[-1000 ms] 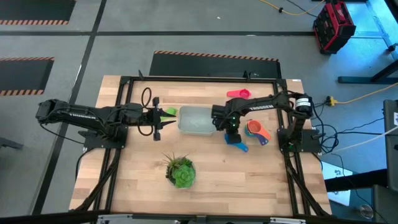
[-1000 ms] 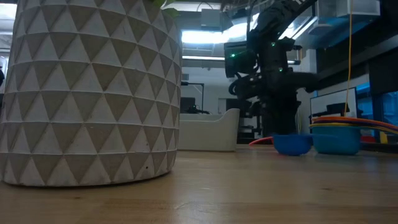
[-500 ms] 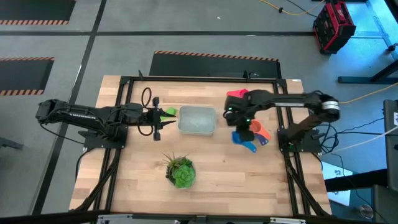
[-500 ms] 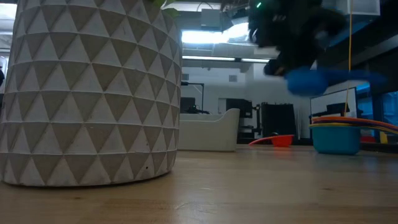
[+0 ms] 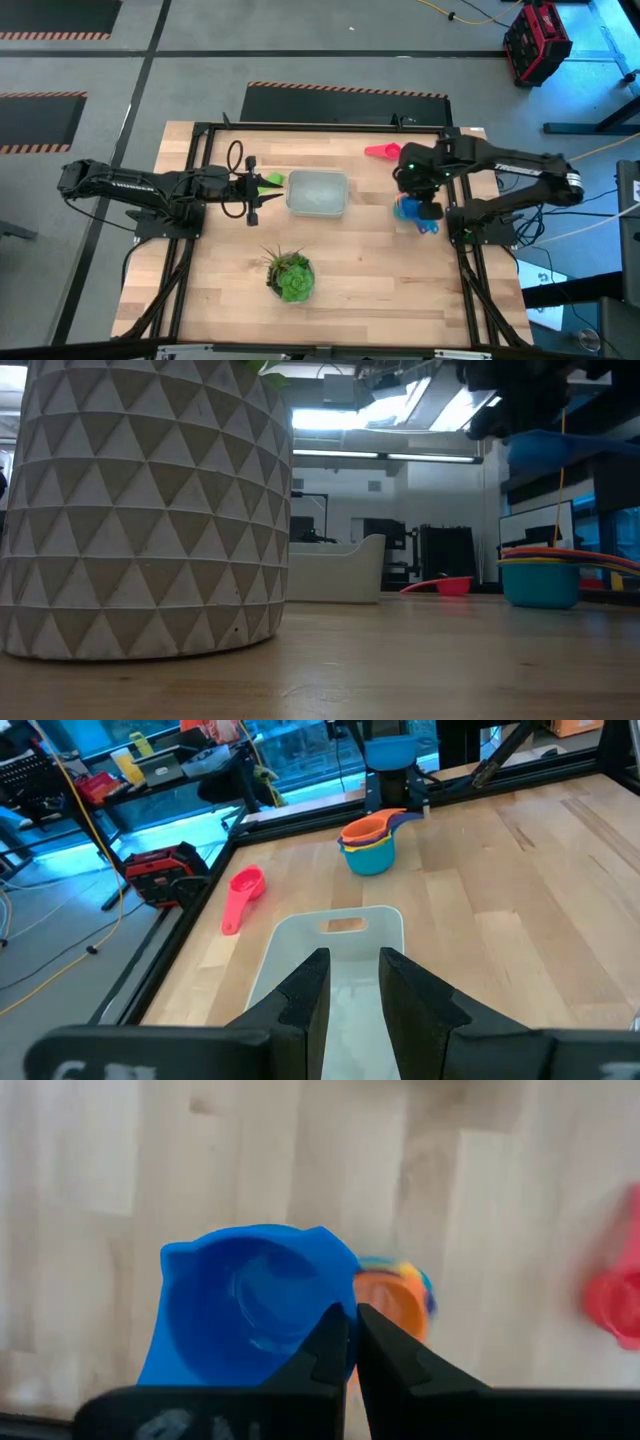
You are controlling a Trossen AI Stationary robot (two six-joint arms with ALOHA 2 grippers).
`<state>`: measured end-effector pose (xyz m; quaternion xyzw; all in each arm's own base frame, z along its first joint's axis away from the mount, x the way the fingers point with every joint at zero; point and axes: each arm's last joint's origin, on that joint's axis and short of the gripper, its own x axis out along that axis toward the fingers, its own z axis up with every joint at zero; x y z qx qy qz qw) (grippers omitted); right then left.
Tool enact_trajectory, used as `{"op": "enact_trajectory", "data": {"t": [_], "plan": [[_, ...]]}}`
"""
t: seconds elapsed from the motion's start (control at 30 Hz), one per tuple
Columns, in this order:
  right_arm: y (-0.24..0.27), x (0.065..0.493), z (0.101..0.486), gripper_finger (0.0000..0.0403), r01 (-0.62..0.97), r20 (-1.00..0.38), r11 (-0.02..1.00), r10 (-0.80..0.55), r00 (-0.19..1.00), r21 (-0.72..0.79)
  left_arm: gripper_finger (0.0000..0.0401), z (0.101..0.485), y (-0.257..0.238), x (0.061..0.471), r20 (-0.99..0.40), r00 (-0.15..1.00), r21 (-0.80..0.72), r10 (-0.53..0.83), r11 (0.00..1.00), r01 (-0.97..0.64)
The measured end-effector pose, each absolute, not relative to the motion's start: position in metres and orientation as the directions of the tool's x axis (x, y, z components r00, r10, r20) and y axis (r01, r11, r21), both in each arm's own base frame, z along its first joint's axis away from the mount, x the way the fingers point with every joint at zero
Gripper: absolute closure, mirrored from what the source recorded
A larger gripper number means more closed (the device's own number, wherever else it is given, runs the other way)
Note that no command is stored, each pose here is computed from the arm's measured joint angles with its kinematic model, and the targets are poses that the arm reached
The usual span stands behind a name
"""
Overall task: Nest measuring cups in basket
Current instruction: Stack the blue measuring cup on top of the the orange measuring cup
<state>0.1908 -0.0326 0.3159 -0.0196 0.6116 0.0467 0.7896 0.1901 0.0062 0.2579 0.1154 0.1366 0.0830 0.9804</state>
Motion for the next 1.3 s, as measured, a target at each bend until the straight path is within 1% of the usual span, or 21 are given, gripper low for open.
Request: {"op": "enact_trajectory", "data": {"t": [0.27, 0.43, 0.53, 0.63, 0.7, 1.0, 1.1, 1.3], "plan": [[-0.047, 0.186, 0.316, 0.0383, -0.07, -0.97, 0.998, 0.01, 0.243, -0.007, 0.0319, 0.258, 0.006, 0.19, -0.248, 0.949, 0.249, 0.194, 0.959, -0.131], [-0.063, 0.182, 0.315, 0.0383, -0.002, -0.97, 1.0, -0.011, 0.244, -0.012, 0.0319, 0.258, 0.006, 0.19, -0.248, 0.949, 0.249, 0.195, 0.96, -0.132], [-0.071, 0.18, 0.3, 0.0383, 0.007, -0.973, 1.0, -0.003, 0.229, -0.001, 0.0319, 0.258, 0.006, 0.19, -0.248, 0.949, 0.25, 0.194, 0.959, -0.131], [-0.075, 0.175, 0.273, 0.0389, -0.014, -0.979, 0.998, 0.07, 0.19, 0.068, 0.0319, 0.258, 0.006, 0.19, -0.248, 0.949, 0.249, 0.194, 0.959, -0.131], [-0.076, 0.172, 0.262, 0.0391, -0.027, -0.982, 0.997, 0.082, 0.17, 0.079, 0.0319, 0.258, 0.006, 0.19, -0.248, 0.949, 0.249, 0.194, 0.959, -0.131], [-0.084, 0.171, 0.247, 0.0387, -0.019, -0.979, 0.998, 0.07, 0.192, 0.068, 0.0319, 0.258, 0.006, 0.19, -0.248, 0.949, 0.249, 0.194, 0.96, -0.131], [-0.085, 0.168, 0.237, 0.0388, -0.028, -0.981, 0.997, 0.074, 0.18, 0.07, 0.0319, 0.258, 0.006, 0.19, -0.248, 0.949, 0.249, 0.194, 0.96, -0.131], [-0.086, 0.167, 0.219, 0.0385, -0.024, -0.979, 0.998, 0.065, 0.194, 0.061, 0.0319, 0.258, 0.006, 0.19, -0.248, 0.949, 0.249, 0.194, 0.959, -0.131]]}}
